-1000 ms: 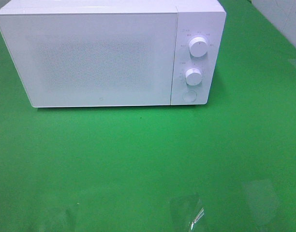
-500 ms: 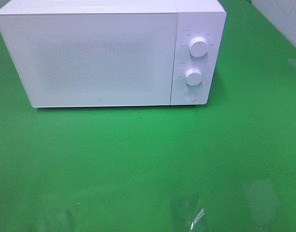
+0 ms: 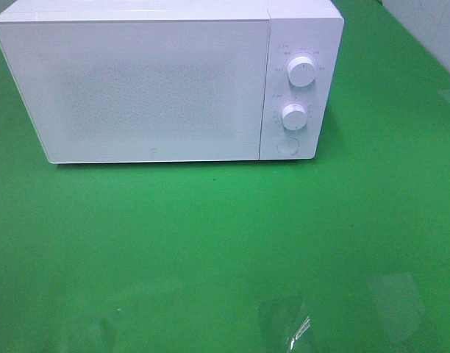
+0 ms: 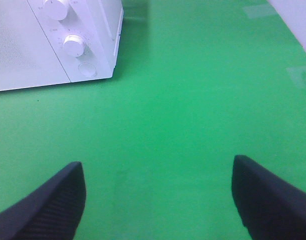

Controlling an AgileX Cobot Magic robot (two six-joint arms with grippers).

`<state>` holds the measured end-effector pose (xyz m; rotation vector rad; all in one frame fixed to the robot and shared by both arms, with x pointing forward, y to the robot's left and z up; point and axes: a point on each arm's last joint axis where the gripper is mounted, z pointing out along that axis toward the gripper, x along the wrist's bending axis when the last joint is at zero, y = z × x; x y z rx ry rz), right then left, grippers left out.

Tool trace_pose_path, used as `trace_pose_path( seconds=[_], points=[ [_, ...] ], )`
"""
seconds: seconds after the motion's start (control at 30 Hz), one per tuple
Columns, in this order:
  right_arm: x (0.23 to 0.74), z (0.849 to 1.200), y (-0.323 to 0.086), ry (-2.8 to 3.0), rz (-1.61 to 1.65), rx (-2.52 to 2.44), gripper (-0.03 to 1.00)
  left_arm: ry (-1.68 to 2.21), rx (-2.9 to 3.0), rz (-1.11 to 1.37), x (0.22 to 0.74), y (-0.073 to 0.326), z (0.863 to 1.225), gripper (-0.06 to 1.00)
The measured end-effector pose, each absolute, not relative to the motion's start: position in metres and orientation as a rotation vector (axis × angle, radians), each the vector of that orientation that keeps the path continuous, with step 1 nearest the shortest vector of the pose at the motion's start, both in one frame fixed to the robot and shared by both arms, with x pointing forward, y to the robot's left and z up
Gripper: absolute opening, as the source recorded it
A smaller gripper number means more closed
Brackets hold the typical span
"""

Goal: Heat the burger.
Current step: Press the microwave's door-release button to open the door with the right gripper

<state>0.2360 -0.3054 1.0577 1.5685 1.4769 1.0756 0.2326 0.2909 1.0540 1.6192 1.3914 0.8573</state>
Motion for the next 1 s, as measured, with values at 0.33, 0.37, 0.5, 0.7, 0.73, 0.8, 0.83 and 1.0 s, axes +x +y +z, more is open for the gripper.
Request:
trace_pose_path(
  seconds=[0.33, 0.37, 0.5, 0.7, 0.73, 0.8, 0.83, 1.0],
  points=[
    [0.236, 1.058, -0.305, 1.477, 1.076, 1.568, 0.76, 1.391, 1.619, 0.857, 0.233, 0.291, 1.054, 0.99],
    [0.236, 1.058, -0.305, 1.477, 1.076, 1.568, 0.76, 1.391, 1.619, 0.857, 0.233, 0.291, 1.054, 0.99],
    [0.235, 1.06, -0.305, 1.469, 1.084, 1.561, 0.76, 1.391, 1.619, 0.857, 0.233, 0.291, 1.054, 0.99],
    [0.237, 1.074, -0.305, 1.42, 1.14, 1.503, 0.76, 1.391, 1.619, 0.857, 0.233, 0.291, 1.054, 0.99],
    [0.242, 1.076, -0.304, 1.418, 1.144, 1.497, 0.76, 1.391, 1.619, 0.857, 0.233, 0.291, 1.054, 0.99],
    [0.249, 1.08, -0.303, 1.412, 1.154, 1.484, 0.76, 1.391, 1.619, 0.857, 0.233, 0.291, 1.054, 0.99],
    [0.249, 1.08, -0.303, 1.412, 1.154, 1.484, 0.76, 1.391, 1.619, 0.857, 0.233, 0.291, 1.054, 0.99],
    [0.27, 1.091, -0.3, 1.389, 1.189, 1.442, 0.76, 1.391, 1.619, 0.857, 0.233, 0.291, 1.054, 0.99]
  ],
)
